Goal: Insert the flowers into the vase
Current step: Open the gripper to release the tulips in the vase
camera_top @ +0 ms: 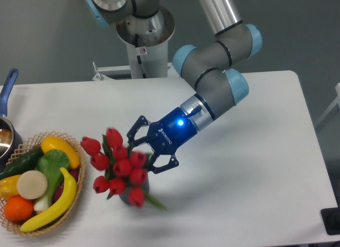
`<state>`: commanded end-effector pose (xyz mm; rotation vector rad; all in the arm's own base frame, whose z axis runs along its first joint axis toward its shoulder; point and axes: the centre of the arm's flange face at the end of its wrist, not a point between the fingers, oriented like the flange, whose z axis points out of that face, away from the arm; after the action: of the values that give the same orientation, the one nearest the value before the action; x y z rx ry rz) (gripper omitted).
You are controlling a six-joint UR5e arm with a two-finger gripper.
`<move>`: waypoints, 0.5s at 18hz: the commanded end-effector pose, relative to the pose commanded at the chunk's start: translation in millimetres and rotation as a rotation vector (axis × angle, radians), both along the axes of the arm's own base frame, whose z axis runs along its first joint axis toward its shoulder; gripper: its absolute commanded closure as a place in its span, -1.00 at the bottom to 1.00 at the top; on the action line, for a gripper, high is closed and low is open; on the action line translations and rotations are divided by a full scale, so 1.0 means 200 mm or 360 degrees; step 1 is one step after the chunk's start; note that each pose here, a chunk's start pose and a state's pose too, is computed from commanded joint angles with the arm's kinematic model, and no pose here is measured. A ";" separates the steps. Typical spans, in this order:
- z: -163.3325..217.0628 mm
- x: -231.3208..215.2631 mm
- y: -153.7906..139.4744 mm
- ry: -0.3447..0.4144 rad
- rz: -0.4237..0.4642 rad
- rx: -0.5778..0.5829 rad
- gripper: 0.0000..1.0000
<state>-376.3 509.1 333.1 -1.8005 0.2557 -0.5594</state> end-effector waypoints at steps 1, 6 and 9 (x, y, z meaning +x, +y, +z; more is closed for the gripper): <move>-0.01 0.00 0.00 -0.0004 0.0000 -0.0003 -0.66; -0.02 0.02 -0.01 -0.0011 -0.0001 -0.0015 -0.66; 0.01 0.02 -0.01 0.0017 -0.0002 -0.0009 -0.99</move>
<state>-372.0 507.2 334.6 -1.8096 0.2626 -0.5519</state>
